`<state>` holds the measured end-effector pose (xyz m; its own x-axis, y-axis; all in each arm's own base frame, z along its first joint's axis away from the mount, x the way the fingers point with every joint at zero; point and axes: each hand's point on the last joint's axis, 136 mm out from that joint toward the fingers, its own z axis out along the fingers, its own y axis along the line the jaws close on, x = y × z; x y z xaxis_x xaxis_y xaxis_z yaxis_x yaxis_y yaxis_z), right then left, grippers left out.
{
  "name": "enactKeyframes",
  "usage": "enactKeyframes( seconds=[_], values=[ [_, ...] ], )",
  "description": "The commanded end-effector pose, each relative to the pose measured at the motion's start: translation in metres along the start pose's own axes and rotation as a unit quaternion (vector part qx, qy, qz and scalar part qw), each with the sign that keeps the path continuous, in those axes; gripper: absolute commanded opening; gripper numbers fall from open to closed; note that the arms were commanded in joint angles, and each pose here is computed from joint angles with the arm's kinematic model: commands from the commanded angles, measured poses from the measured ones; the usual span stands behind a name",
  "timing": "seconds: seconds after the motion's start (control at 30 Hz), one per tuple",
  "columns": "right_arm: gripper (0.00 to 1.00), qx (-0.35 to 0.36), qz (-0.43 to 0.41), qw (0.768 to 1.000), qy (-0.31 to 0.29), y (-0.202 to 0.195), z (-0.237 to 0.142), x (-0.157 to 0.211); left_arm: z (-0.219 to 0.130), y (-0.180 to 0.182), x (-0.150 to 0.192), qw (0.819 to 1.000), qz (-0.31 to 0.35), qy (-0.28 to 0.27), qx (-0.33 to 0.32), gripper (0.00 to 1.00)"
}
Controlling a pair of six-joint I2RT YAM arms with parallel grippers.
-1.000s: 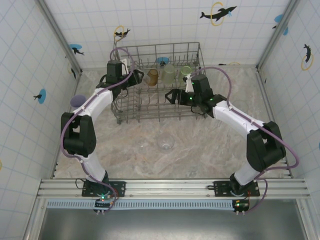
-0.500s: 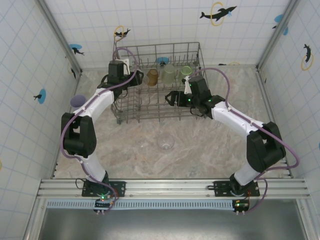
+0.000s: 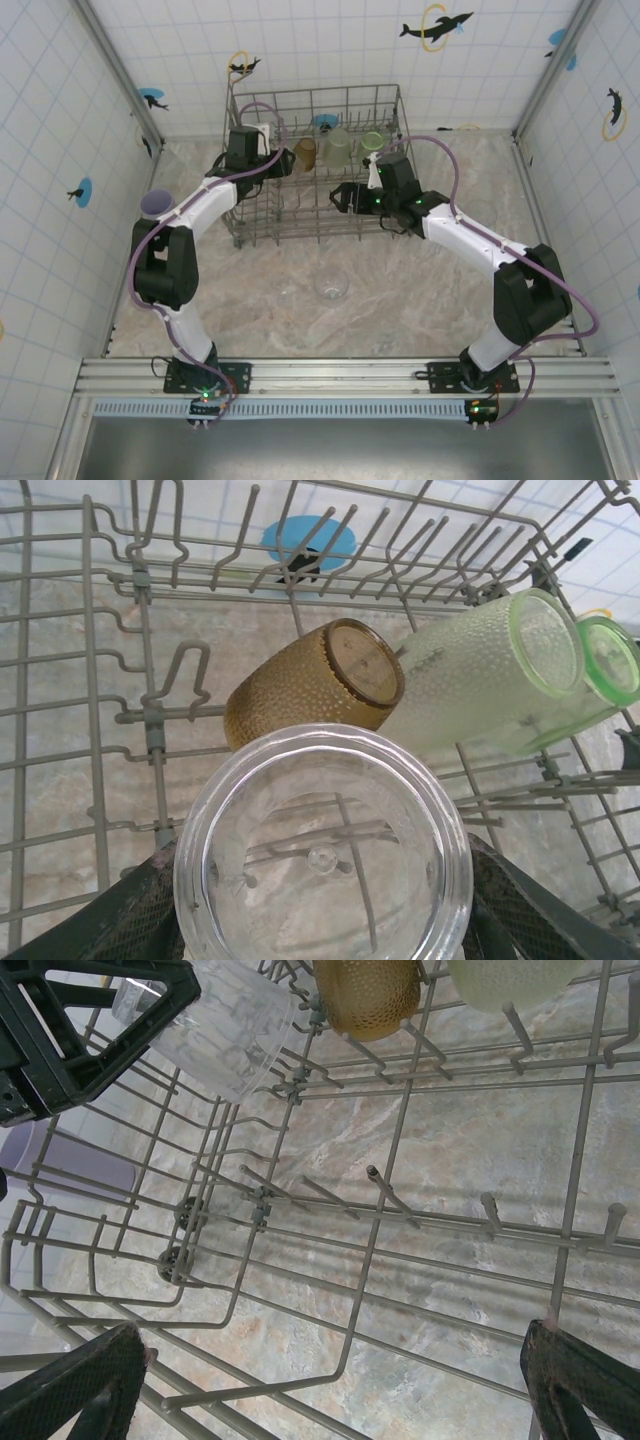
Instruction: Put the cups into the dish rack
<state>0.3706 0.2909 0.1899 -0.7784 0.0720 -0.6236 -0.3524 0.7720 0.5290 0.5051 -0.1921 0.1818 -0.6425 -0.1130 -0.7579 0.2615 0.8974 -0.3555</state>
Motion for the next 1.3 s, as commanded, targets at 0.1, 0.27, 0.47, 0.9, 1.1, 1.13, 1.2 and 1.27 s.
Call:
enactKeyframes(
  seconds=[0.1,0.27,0.47,0.9,1.1,1.13,1.2,1.27],
  values=[
    [0.99,0.007,-0.008,1.000,-0.006,0.006,-0.010,-0.005,0.004,0.010,0.003,0.998,0.042,-0.011,-0.035,0.00],
    [0.99,-0.001,-0.006,1.000,-0.006,0.009,-0.010,-0.003,0.007,0.008,0.010,0.996,0.074,-0.007,-0.046,0.00],
    [0.99,0.008,-0.004,1.000,0.002,0.007,-0.007,-0.003,0.017,0.008,0.019,0.995,0.086,0.012,-0.046,0.00],
    [0.99,-0.001,-0.001,1.000,-0.001,0.012,-0.008,0.001,0.028,0.018,0.027,0.992,0.100,0.003,-0.073,0.03],
    [0.99,0.001,0.001,1.000,-0.004,0.010,-0.010,0.003,0.024,0.013,0.024,0.993,0.099,-0.018,-0.066,0.30],
    [0.99,0.000,0.002,1.000,-0.003,0.010,-0.010,0.004,0.024,0.012,0.025,0.993,0.100,-0.016,-0.064,0.30],
    [0.99,-0.002,0.002,1.000,-0.002,0.010,-0.010,0.004,0.026,0.012,0.030,0.992,0.104,-0.011,-0.064,0.31],
    [0.99,-0.001,0.002,1.000,-0.001,0.010,-0.011,0.005,0.029,0.014,0.036,0.992,0.107,-0.005,-0.067,0.37]
  ],
)
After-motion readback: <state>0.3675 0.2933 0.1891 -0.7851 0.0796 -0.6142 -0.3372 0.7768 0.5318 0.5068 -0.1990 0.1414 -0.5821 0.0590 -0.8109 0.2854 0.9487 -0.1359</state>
